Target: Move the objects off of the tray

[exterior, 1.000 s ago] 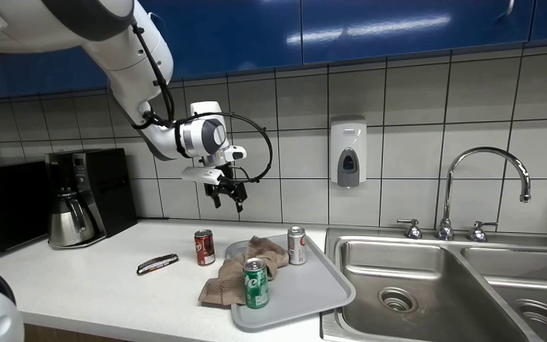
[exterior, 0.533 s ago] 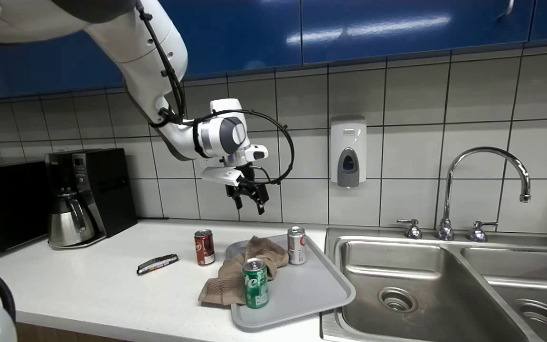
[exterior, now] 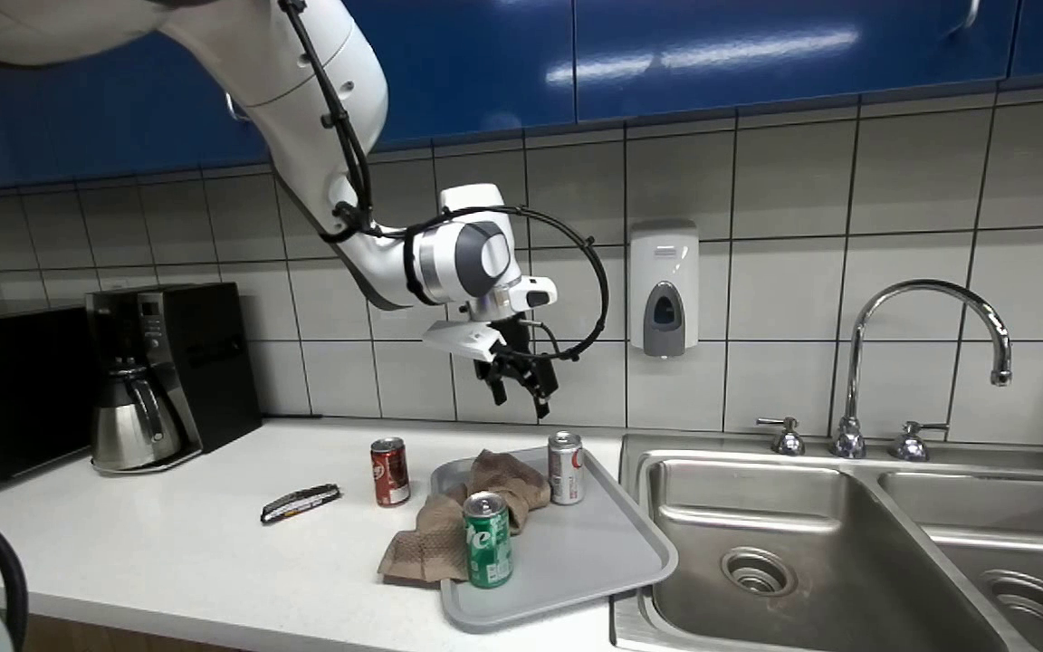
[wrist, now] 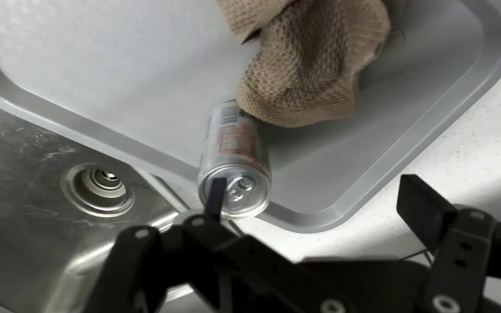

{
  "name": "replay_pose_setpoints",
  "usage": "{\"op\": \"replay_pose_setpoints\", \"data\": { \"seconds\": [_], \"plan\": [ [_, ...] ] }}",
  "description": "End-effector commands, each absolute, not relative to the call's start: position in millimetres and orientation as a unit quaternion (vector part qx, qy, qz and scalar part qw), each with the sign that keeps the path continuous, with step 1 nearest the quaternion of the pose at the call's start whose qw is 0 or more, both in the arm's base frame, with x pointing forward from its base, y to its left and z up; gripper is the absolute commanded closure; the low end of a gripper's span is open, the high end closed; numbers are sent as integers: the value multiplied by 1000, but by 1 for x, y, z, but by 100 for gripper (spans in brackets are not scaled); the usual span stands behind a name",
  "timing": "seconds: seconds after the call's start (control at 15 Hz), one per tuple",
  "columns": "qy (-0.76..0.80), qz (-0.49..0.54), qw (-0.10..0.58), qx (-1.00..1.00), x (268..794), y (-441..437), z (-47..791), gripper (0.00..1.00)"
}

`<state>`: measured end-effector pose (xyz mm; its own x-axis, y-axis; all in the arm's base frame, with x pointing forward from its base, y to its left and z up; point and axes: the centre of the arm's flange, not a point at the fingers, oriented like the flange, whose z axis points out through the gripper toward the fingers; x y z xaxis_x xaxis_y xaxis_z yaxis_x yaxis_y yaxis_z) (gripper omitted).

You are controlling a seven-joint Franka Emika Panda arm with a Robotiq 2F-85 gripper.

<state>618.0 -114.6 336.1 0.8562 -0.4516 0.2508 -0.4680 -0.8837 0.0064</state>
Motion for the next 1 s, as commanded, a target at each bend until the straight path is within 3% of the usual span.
{"op": "replay_pose_setpoints", "data": {
  "seconds": [0.0,0.93],
  "plan": [
    [-270,130,35,954,598,-137,342,0],
    [-303,103,39,947,603,-176,311,0]
  ]
}}
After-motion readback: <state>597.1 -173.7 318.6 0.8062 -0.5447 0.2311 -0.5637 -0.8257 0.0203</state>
